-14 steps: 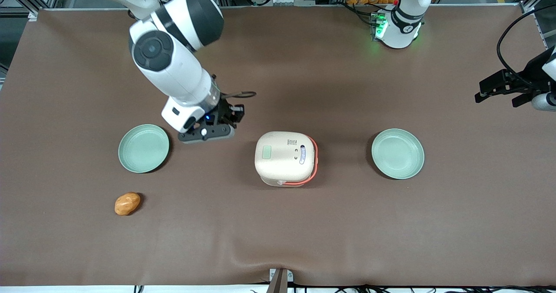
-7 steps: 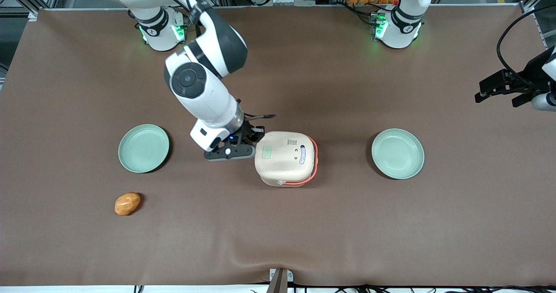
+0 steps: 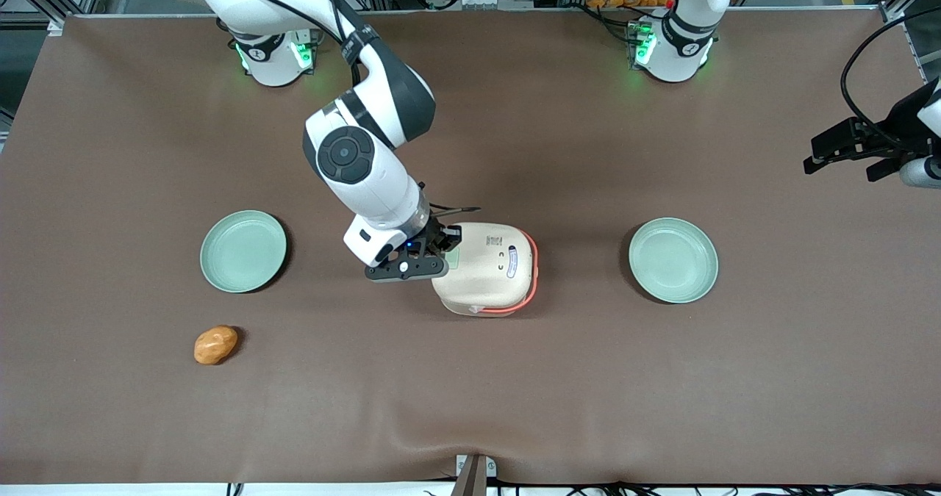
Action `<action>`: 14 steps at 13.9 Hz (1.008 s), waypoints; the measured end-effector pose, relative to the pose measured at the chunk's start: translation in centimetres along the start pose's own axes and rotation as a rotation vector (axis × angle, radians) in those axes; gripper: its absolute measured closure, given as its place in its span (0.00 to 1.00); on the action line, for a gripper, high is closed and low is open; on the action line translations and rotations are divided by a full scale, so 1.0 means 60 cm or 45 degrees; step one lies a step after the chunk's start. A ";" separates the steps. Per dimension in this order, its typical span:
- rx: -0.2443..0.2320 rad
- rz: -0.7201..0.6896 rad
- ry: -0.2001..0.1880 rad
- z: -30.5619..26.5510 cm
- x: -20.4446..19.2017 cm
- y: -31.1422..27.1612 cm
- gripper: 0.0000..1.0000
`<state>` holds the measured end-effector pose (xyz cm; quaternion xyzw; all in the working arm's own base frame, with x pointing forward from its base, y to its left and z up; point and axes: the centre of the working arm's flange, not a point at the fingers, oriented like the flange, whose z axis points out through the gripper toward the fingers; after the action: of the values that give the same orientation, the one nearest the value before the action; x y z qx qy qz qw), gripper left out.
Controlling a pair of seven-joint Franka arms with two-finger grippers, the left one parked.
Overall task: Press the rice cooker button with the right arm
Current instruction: 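Move the right gripper over the rice cooker's lid button, then lower the closed right gripper fingertips onto the green lid button and press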
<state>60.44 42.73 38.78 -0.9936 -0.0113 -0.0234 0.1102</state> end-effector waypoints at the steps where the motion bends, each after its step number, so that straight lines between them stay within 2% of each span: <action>1: -0.001 0.001 0.001 0.008 0.001 0.001 0.91; 14: 0.003 -0.011 -0.010 0.040 -0.007 -0.015 0.92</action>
<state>60.08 44.13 36.61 -0.9935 -0.0160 -0.0198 0.1114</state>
